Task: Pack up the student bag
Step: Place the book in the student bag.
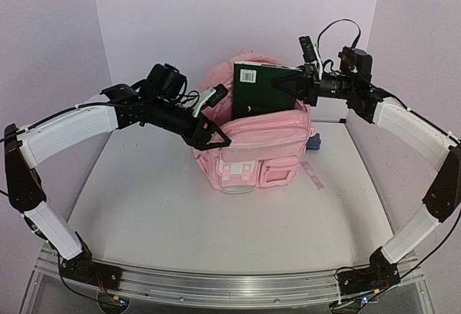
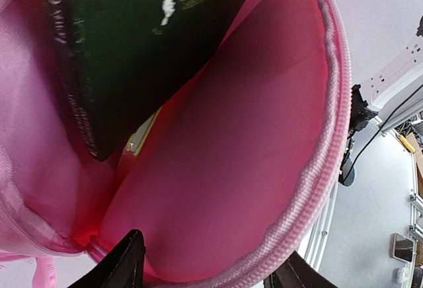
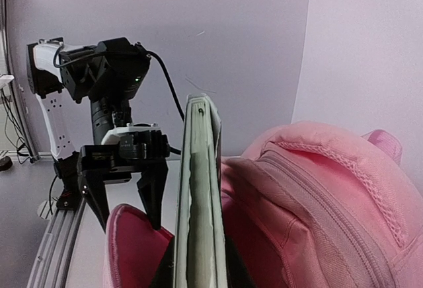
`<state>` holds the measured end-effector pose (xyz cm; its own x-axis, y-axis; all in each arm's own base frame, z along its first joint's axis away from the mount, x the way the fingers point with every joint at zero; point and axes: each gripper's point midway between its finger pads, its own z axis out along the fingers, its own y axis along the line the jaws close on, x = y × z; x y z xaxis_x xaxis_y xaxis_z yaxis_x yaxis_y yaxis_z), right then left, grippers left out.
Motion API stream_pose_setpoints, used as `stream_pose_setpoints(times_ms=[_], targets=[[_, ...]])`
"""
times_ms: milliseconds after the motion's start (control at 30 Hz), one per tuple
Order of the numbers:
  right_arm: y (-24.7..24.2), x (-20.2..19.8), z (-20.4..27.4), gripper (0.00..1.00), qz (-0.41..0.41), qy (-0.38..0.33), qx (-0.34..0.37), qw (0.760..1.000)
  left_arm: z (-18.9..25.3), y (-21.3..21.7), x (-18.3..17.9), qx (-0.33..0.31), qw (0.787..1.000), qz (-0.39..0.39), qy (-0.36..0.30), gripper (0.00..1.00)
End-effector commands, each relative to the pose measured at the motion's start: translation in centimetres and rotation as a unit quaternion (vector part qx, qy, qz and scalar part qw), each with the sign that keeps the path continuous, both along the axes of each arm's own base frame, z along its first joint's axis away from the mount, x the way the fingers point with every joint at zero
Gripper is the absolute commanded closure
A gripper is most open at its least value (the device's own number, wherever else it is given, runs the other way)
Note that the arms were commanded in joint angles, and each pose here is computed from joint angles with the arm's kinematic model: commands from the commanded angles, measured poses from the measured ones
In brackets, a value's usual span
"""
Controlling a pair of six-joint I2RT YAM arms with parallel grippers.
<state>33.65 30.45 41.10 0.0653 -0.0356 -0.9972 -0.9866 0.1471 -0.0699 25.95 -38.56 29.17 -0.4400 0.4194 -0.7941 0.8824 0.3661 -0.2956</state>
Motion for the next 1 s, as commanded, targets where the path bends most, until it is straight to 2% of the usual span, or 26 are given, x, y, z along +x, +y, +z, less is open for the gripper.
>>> stream_pose_setpoints(times_ms=[0,233,367,533,733,867,967], targets=[[-0.8,-6.0,6.1,1.0,0.103,-0.028,0.038,0.994,0.6,1.8,0.5,0.002,1.0,0.023,0.006,0.4],[-0.8,-7.0,5.6,1.0,0.143,-0.013,0.031,0.989,0.9,2.0,1.0,-0.008,1.0,0.024,0.007,0.4],[-0.2,-4.1,2.1,1.0,0.084,0.007,0.02,0.996,1.3,1.9,1.0,-0.017,1.0,0.019,0.007,0.39],[0.6,-1.3,-2.4,1.0,0.05,0.043,-0.003,0.998,1.7,2.0,1.2,-0.024,0.999,0.02,0.008,0.36],[0.5,1.8,-7.1,0.99,-0.028,0.051,-0.061,0.996,2.1,2.5,1.6,-0.028,0.999,0.028,0.008,0.33],[0.4,2.0,-8.0,0.94,-0.038,0.054,-0.073,0.995,2.0,2.6,1.9,-0.03,0.999,0.031,0.011,0.3],[-0.1,1.9,-6.5,1.0,-0.066,0.026,-0.07,0.995,2.0,2.5,2.0,-0.036,0.999,0.027,0.015,0.29]])
